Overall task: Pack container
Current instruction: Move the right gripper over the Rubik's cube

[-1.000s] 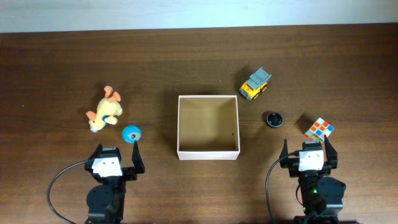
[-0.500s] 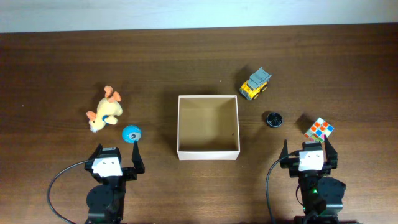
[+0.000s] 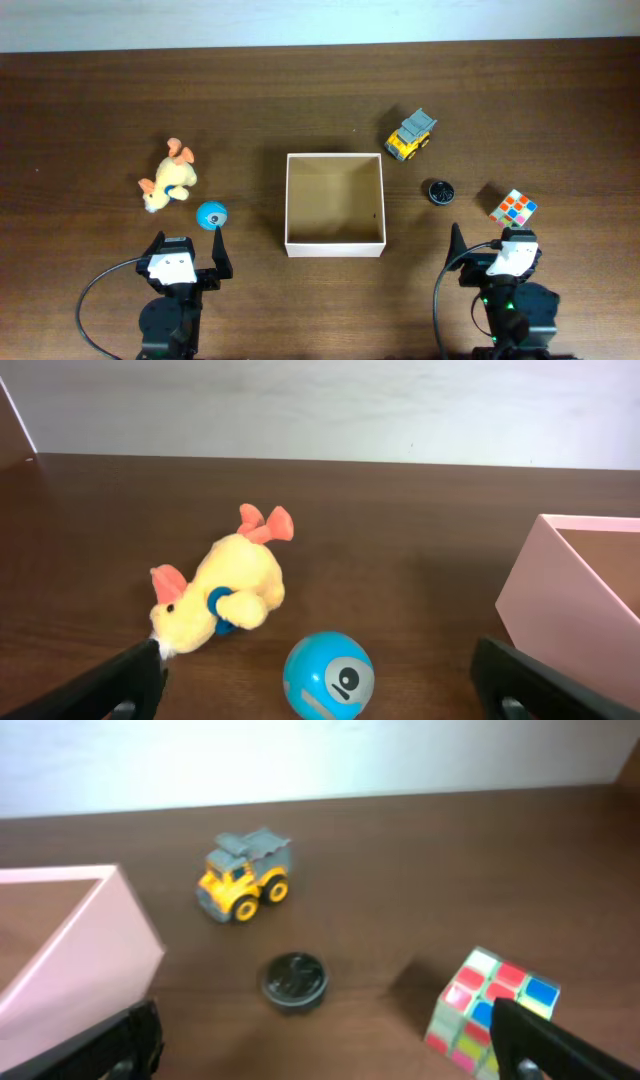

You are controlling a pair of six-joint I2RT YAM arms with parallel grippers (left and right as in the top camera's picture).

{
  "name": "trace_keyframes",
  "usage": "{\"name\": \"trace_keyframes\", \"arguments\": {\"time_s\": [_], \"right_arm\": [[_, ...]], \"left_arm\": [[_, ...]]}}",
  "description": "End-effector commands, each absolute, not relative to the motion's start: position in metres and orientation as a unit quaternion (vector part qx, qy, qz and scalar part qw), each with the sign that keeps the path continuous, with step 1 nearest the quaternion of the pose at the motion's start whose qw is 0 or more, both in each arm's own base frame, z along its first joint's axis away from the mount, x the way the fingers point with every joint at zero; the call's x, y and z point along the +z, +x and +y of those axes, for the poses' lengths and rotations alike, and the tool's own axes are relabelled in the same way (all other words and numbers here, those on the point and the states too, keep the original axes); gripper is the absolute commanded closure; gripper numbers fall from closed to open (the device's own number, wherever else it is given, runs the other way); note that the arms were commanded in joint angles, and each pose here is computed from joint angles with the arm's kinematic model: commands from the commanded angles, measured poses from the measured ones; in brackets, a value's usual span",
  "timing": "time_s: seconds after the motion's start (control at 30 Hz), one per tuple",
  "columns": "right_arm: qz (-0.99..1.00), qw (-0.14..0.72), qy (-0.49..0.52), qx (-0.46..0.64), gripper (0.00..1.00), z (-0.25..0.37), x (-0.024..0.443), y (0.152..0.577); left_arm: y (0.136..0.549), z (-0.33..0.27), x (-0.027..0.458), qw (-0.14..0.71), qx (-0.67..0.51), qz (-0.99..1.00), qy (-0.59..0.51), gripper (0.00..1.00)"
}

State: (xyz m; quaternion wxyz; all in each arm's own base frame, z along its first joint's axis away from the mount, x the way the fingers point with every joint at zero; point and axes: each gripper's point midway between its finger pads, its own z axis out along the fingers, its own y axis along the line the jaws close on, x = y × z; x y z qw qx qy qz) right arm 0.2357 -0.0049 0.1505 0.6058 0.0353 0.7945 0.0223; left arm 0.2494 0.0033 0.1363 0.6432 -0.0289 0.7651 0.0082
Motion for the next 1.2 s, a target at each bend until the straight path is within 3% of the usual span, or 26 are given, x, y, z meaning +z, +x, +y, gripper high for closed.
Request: {"name": "trace_keyframes", "arguments": {"time_s": [0.0,0.23,0.4,0.6,0.93,1.17], "right_arm": [[0.766,0.639,0.041,0.053,0.01,0.002,0.217,0.225],[0.81,0.581,0.021,0.073,0.01,0.014,0.293,0.193],[0.848,0.526,0.02,0.067,0.01,0.014,0.303,0.186],[0.874,0.481,0.04,0.051,0.01,0.005,0.283,0.199],[0.872,0.369,0.317,-0.055,0.01,-0.064,0.23,0.232],[0.904,0.269,0.32,-0.084,0.01,-0.068,0.168,0.276]], "left_arm": [[0.249,0.003,0.135,0.643,0.013,0.765,-0.021,0.01],[0.249,0.003,0.135,0.643,0.013,0.765,-0.021,0.01],[0.249,0.003,0.135,0.643,0.013,0.765,-0.021,0.01],[0.249,0.003,0.135,0.643,0.013,0.765,-0.021,0.01],[0.249,0.003,0.135,0.643,0.013,0.765,-0.021,0.01],[0.249,0.003,0.135,0.643,0.013,0.765,-0.021,0.01]]}}
